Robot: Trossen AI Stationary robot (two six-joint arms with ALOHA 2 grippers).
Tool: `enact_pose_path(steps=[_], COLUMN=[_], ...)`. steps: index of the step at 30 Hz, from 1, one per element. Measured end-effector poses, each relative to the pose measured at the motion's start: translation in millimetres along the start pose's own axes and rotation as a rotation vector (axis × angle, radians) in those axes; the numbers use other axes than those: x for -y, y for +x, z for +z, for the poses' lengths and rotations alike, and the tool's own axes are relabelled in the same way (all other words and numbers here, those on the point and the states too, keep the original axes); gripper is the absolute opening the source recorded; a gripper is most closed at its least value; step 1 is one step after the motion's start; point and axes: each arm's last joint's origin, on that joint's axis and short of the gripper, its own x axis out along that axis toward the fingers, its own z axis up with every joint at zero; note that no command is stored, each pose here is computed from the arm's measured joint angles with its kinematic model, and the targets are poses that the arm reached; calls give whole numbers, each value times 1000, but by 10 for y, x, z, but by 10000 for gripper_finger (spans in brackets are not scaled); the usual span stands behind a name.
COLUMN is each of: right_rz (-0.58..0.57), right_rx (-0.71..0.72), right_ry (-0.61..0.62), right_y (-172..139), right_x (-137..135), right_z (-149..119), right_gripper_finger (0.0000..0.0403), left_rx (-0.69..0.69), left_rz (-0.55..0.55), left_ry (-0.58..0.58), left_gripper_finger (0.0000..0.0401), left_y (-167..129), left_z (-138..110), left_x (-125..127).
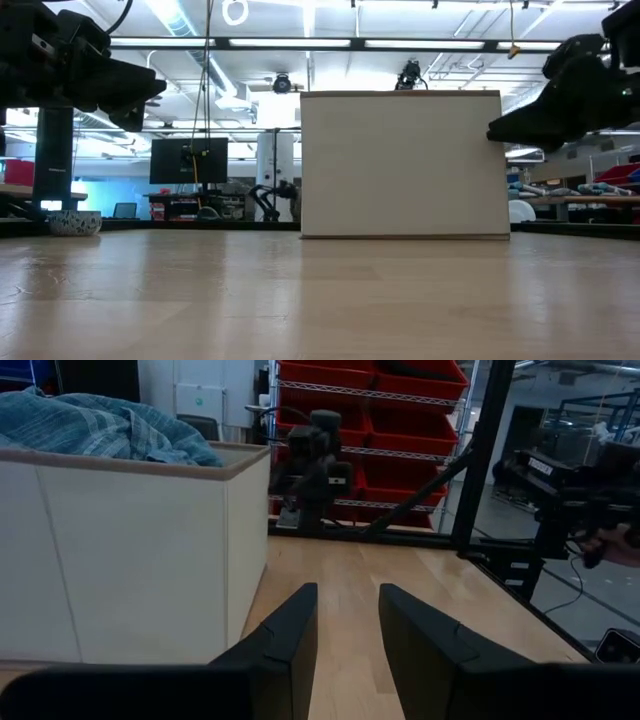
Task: Sort clothes
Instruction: Return to Home Position
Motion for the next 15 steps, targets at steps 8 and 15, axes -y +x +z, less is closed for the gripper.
enact_pose_path(steps=[8,15], right_rz=[-86,10], right_rx=[-59,-35], right_ry=[-43,-20], right_y=[45,55], right_x=[10,-25], right_z=[-61,-28], right_gripper_finger=[164,164], left_rx=[0,0], left_rz=[0,0], left_ry=[0,0], left_gripper_finger=[115,115], left_y=[0,0], left_z=[0,0], left_x=[0,0])
